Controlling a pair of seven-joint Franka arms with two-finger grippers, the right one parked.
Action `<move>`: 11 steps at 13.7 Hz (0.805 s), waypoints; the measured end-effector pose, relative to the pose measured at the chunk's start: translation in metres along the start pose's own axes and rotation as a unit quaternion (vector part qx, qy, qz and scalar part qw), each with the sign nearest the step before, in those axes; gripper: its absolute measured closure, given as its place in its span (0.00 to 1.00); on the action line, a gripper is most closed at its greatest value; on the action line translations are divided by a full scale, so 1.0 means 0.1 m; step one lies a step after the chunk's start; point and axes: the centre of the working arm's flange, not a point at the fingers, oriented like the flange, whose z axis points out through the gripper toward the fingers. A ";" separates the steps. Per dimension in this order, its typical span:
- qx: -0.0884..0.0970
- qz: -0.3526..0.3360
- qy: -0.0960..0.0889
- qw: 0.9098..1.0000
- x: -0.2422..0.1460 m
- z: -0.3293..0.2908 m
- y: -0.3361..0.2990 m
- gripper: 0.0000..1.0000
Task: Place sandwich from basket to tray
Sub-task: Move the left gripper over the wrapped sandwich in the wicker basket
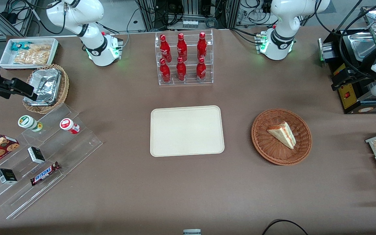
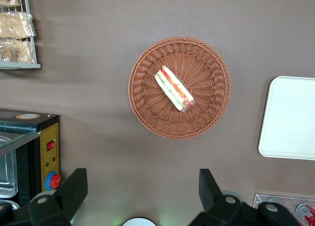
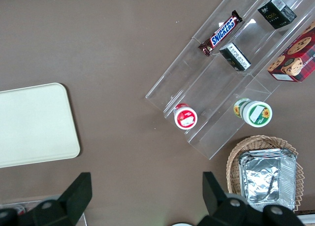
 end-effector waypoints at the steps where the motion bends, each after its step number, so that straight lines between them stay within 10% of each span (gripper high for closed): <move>1: 0.000 0.000 -0.001 1.000 0.00 0.00 0.00 0.00; 11: 0.002 -0.003 -0.040 0.999 0.52 1.25 0.27 0.00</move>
